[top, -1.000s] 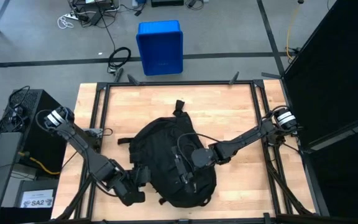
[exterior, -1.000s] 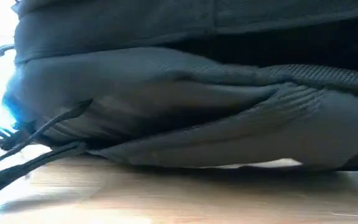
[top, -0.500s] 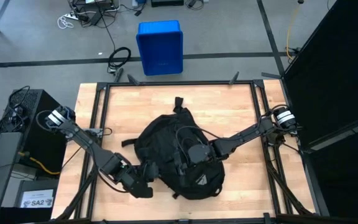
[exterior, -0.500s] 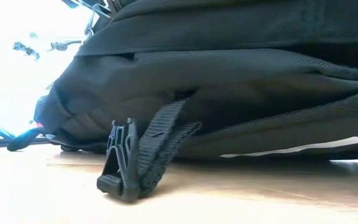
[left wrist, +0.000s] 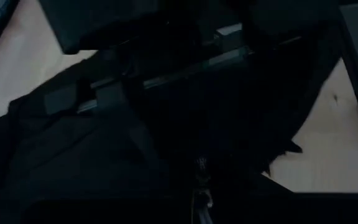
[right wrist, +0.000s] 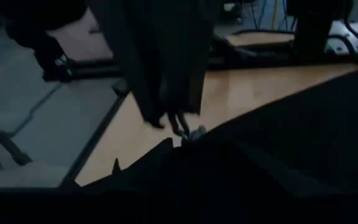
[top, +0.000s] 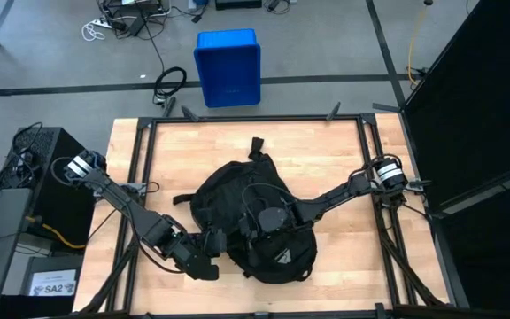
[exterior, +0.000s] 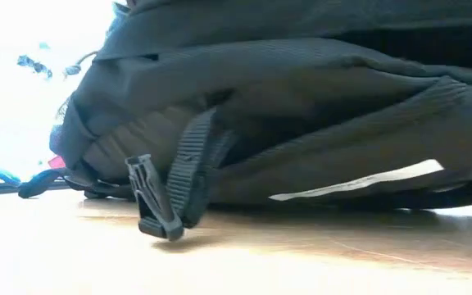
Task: Unpack backpack
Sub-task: Open the backpack
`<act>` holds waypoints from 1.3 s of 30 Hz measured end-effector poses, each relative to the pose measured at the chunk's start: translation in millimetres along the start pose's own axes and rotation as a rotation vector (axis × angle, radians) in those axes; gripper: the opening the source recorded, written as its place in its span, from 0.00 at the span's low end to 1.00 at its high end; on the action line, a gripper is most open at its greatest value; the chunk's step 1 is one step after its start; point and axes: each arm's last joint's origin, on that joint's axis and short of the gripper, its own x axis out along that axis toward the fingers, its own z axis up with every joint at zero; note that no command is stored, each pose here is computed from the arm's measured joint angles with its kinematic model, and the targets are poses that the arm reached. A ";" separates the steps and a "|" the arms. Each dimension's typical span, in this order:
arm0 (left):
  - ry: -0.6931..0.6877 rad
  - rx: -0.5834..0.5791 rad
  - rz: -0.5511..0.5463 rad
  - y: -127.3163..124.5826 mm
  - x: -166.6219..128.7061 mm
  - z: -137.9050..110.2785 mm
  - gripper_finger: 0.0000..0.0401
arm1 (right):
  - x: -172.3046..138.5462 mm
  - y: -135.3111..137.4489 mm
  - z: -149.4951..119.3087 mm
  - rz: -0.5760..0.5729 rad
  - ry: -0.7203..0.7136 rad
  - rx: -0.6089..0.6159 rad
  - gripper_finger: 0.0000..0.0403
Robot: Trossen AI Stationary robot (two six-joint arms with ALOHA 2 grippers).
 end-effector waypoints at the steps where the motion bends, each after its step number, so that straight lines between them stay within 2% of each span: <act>1: 0.006 -0.001 0.001 0.5 0.2 -0.4 0.04 | -0.5 -0.5 1.4 0.001 -0.006 -0.001 0.36; 8: 0.020 0.005 0.007 1.3 0.3 -2.0 0.04 | -1.9 2.3 4.8 0.061 -0.013 0.012 0.34; 16: 0.009 -0.001 0.001 0.7 0.4 -0.8 0.04 | -2.1 3.1 6.8 0.070 -0.032 0.013 0.30; 27: 0.028 0.002 0.003 1.3 0.4 -2.9 0.04 | -2.0 2.2 6.1 0.057 -0.027 -0.035 0.02; 35: 0.037 -0.006 0.004 1.6 0.3 -3.7 0.04 | -2.1 4.1 5.6 0.059 -0.027 -0.098 0.01; 39: 0.060 0.015 0.006 2.3 -0.4 -5.7 0.09 | -2.0 4.1 4.6 0.063 -0.017 -0.110 0.00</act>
